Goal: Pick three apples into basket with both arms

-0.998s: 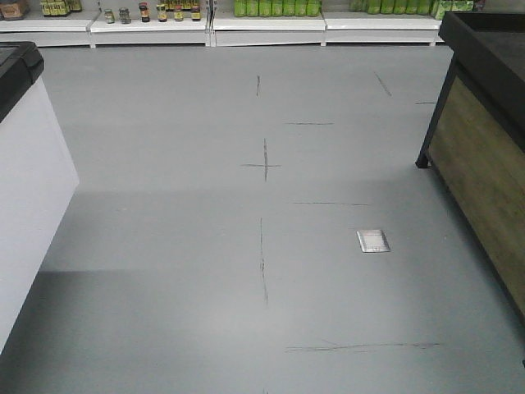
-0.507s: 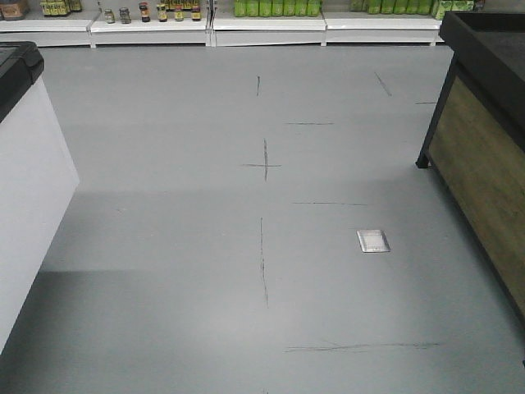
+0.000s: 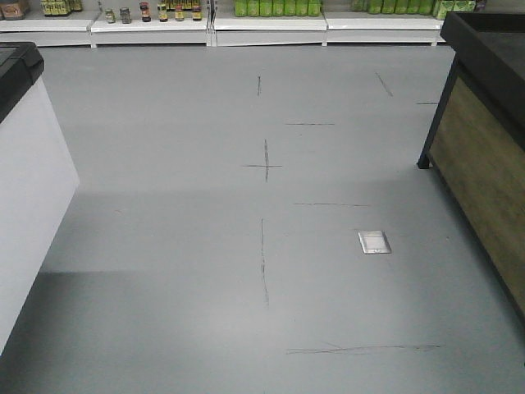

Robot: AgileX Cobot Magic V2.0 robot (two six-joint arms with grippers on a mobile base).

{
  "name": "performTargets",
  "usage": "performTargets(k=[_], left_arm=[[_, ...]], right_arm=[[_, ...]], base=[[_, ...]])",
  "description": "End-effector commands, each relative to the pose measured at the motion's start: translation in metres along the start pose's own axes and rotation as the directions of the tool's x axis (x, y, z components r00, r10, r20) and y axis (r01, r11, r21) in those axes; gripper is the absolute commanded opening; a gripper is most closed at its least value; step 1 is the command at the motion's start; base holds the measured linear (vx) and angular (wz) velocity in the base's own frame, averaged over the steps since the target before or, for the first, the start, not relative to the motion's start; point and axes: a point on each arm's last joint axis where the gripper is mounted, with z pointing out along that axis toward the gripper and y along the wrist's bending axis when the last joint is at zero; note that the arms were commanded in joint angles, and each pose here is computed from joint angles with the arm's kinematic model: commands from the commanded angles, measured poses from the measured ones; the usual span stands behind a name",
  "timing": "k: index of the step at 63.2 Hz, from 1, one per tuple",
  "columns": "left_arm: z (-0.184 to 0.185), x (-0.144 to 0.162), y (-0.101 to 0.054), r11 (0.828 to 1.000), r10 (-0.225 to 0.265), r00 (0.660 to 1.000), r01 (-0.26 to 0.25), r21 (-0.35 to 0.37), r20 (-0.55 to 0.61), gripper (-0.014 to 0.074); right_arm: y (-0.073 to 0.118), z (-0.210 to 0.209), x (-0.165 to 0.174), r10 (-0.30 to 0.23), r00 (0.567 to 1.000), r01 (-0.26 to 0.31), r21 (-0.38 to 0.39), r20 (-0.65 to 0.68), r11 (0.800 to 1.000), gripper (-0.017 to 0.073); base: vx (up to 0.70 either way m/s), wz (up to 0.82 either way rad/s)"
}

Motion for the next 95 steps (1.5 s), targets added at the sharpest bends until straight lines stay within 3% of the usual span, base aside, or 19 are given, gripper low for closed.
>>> performTargets(k=[1, 95], left_arm=[[-0.0027, -0.0135, -0.0026, 0.999, -0.019, 0.994, 0.016, 0.03, 0.107, -0.0006], [-0.0027, -0.0135, -0.0026, 0.999, -0.019, 0.994, 0.016, 0.03, 0.107, -0.0006]], right_arm=[[0.0002, -0.0004, -0.0025, -0.016, 0.997, 0.016, 0.004, 0.069, 1.0, -0.0008], [0.0002, -0.0004, -0.0025, -0.016, 0.997, 0.016, 0.004, 0.069, 1.0, -0.0008]], base=[[0.03, 0.01], [0.1, 0.01]])
